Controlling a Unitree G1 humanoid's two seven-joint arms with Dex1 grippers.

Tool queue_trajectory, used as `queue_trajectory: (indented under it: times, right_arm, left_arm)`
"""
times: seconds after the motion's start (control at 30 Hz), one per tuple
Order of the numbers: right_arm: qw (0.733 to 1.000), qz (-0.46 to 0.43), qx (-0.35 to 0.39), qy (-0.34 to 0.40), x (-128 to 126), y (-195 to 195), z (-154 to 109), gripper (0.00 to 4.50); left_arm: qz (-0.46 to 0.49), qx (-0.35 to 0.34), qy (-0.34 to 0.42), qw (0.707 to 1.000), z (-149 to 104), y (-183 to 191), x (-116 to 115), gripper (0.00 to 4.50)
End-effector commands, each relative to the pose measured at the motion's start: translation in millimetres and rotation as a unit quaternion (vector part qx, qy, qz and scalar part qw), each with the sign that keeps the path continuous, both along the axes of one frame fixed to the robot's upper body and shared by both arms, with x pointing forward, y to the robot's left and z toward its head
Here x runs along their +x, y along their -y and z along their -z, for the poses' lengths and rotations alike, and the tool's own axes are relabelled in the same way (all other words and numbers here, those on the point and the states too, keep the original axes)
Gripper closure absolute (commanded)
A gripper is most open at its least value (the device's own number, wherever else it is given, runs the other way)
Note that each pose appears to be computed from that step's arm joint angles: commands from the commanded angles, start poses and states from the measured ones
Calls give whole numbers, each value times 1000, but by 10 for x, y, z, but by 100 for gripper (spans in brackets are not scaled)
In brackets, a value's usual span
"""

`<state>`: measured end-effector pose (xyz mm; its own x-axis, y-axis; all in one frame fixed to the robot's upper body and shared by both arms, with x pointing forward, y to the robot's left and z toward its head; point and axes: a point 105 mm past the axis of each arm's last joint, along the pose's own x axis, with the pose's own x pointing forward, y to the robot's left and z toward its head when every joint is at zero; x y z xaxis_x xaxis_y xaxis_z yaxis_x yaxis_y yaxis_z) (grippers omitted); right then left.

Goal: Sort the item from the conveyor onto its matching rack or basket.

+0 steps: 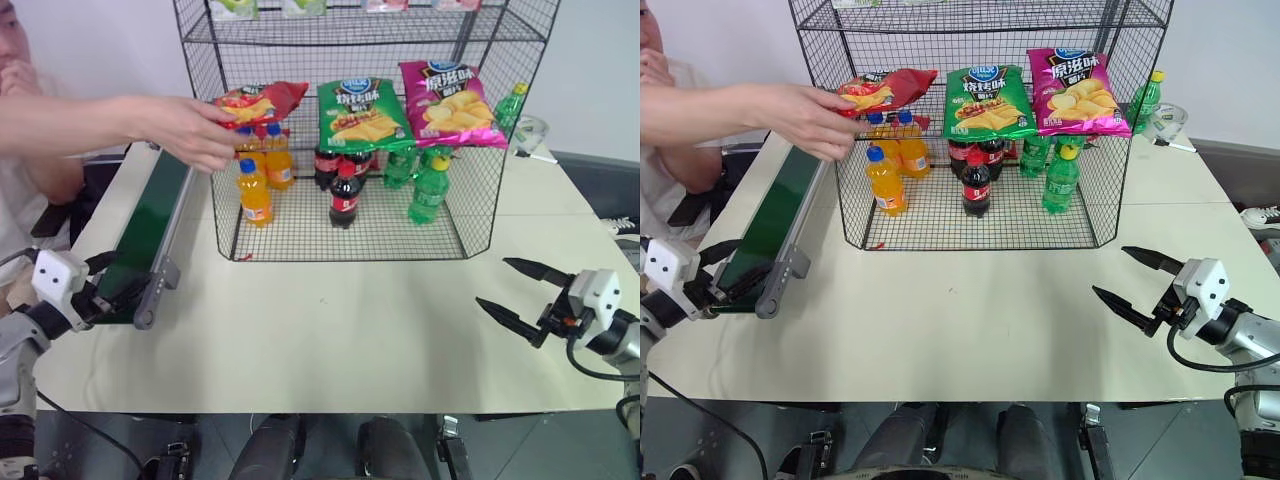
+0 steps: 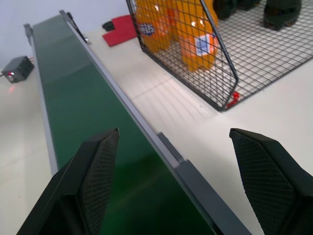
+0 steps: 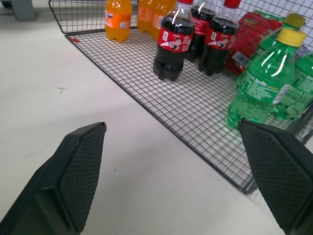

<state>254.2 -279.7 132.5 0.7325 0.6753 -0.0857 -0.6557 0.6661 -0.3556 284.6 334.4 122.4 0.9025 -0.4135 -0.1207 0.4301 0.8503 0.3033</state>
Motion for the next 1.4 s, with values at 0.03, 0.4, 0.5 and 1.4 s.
queue_trajectory:
  times: [0.03,0.4,0.5,1.4]
  right_arm:
    - [1000,-5,-2,17,-12,-38,-64,0]
    - [1000,-18,-6,19,57,-88,-84,0]
    - [1000,-20,-4,19,67,-99,-85,0]
    - [990,-114,76,16,244,-861,-158,0]
  left_arm:
    - [2,12,21,1000,-127,-10,11,72]
    - [5,-12,24,1000,-136,-6,-50,72]
    - [14,-12,40,999,-184,24,-78,72]
    - [-31,219,135,966,-205,-17,-306,72]
